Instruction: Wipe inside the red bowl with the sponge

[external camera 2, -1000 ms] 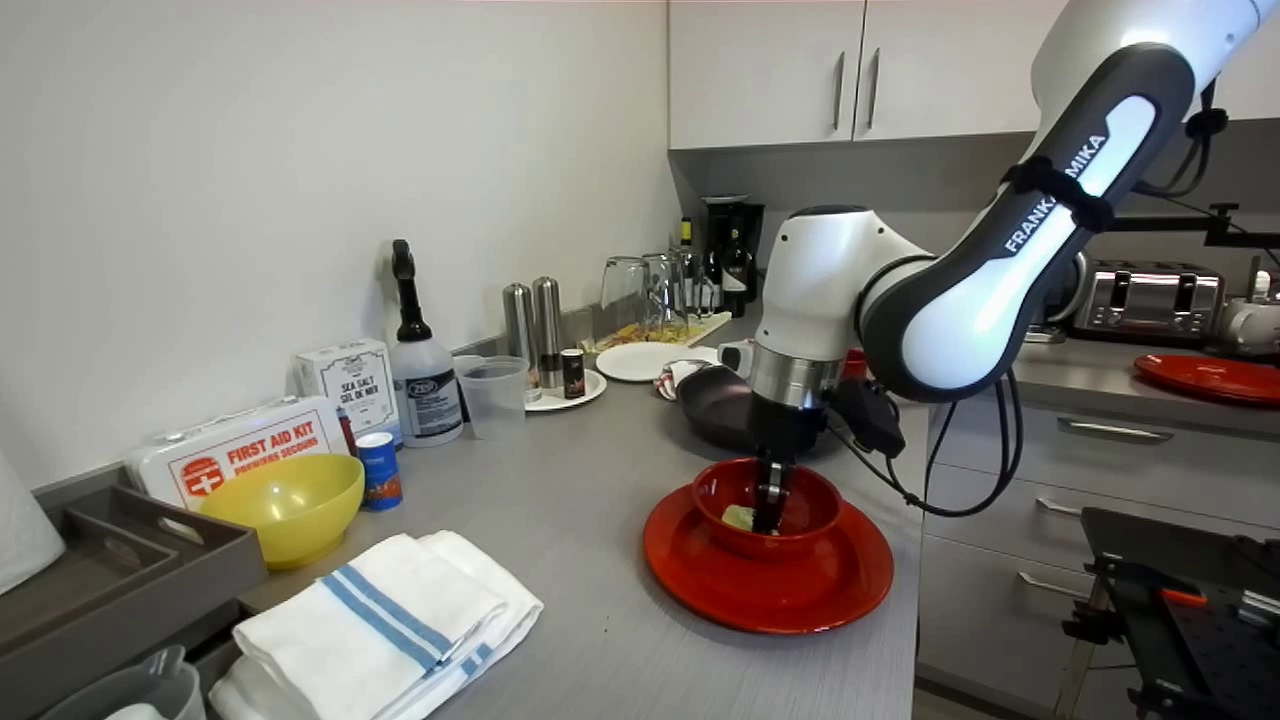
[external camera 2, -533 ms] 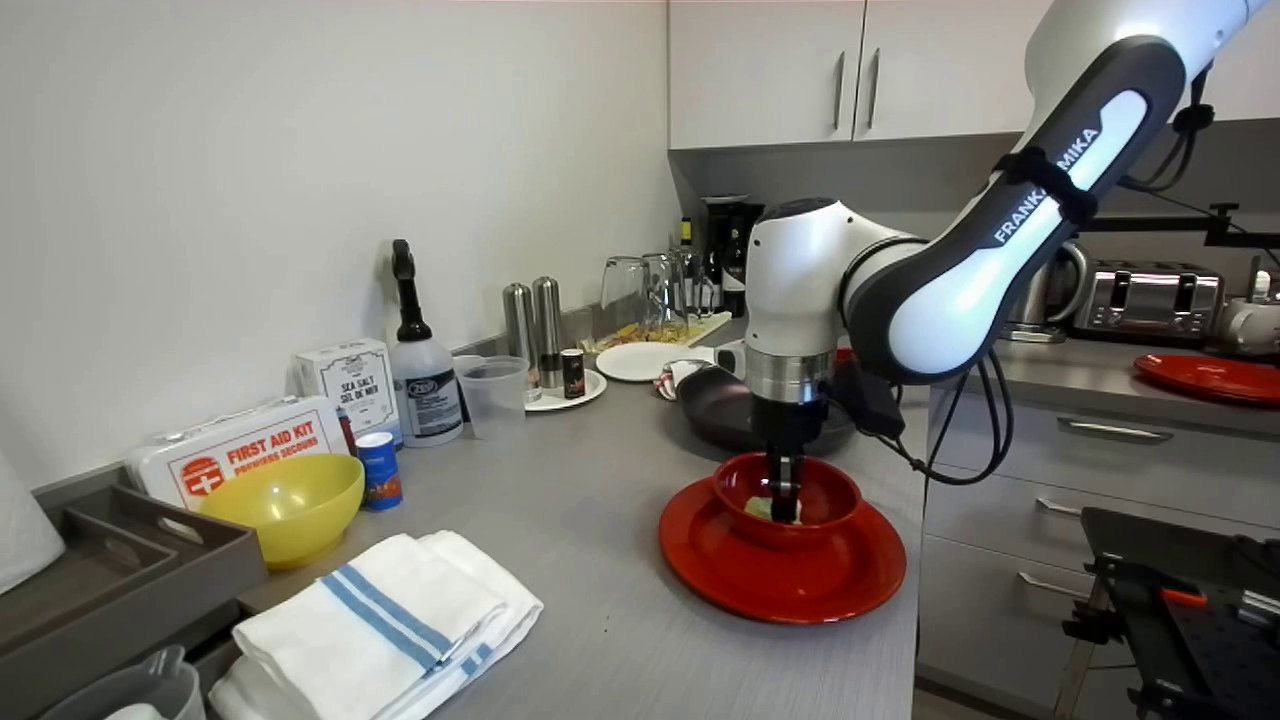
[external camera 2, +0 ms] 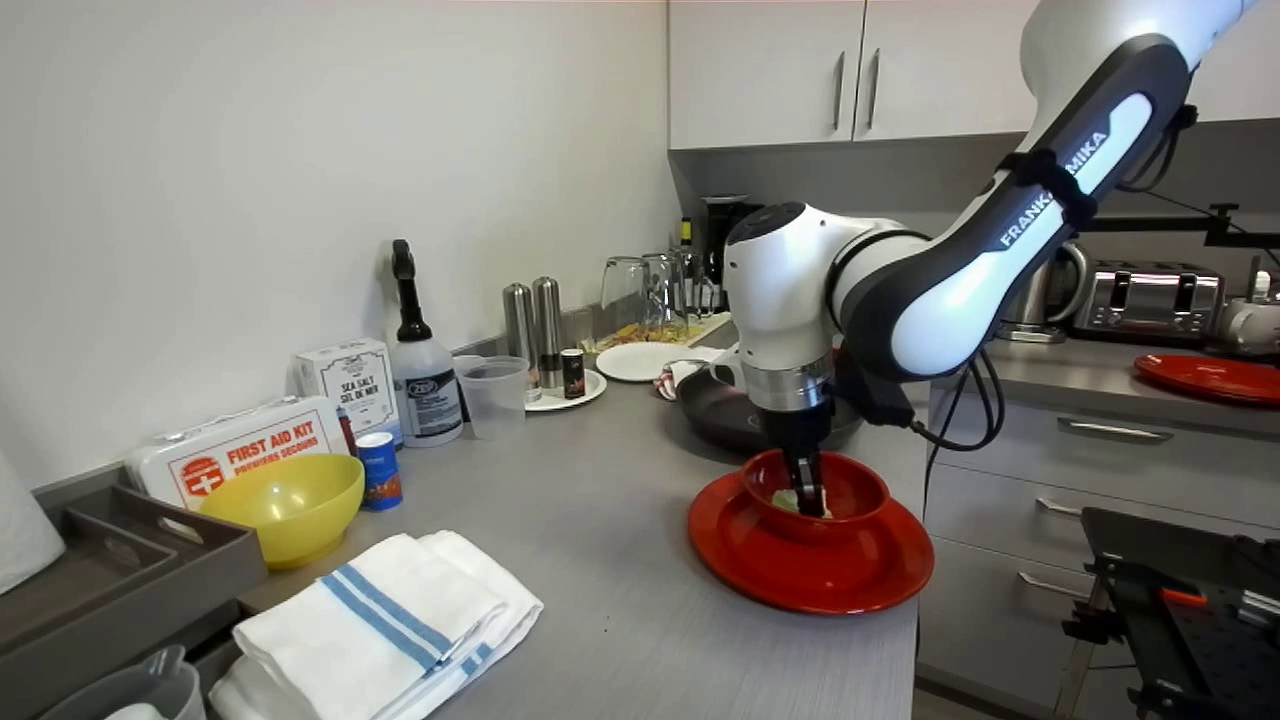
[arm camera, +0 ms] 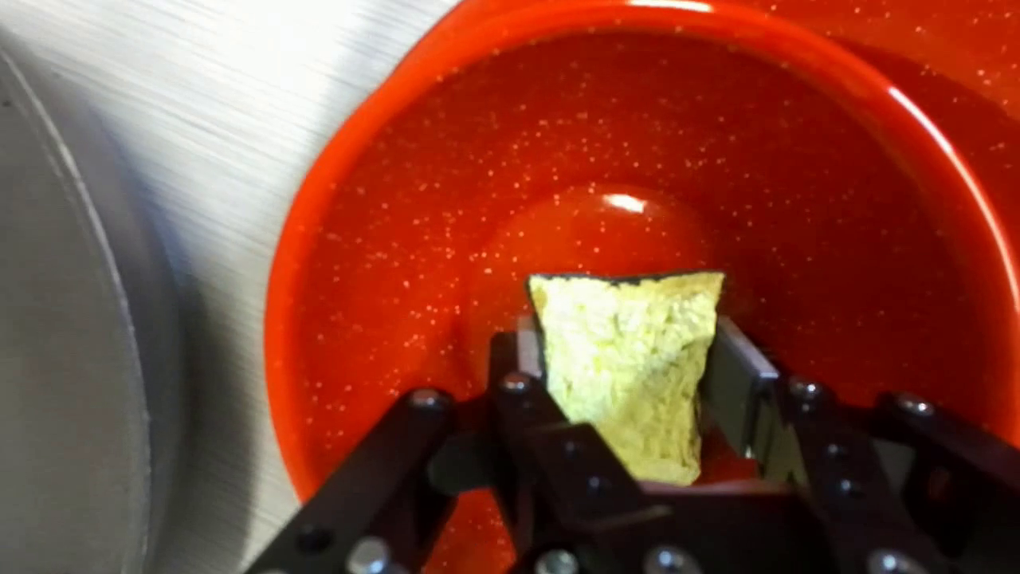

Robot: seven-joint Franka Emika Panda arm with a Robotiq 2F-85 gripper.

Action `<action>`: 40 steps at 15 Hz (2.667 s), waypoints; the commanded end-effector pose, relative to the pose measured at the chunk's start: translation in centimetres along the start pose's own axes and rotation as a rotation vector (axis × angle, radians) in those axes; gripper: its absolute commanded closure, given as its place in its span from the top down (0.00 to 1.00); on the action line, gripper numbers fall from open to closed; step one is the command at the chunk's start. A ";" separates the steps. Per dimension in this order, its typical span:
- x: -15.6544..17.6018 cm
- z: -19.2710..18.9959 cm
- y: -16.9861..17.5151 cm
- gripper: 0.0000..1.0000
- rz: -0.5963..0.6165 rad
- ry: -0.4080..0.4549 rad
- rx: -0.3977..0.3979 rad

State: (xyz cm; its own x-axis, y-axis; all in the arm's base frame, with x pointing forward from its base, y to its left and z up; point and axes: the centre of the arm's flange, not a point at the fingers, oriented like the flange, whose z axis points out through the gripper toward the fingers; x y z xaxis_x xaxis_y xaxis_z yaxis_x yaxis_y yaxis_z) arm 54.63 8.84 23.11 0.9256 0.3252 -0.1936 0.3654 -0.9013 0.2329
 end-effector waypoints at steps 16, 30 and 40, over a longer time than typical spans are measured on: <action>2.9 -3.4 -0.7 0.25 0.138 0.263 0.225; 2.6 -3.9 2.5 0.25 0.272 0.495 0.240; 0.6 -0.5 2.5 0.25 0.301 0.413 0.238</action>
State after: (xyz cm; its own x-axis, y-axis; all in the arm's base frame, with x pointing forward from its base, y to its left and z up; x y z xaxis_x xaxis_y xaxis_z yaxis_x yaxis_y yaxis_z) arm 57.28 7.17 24.04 0.9625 0.1057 0.2497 0.1100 -0.9939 -0.0034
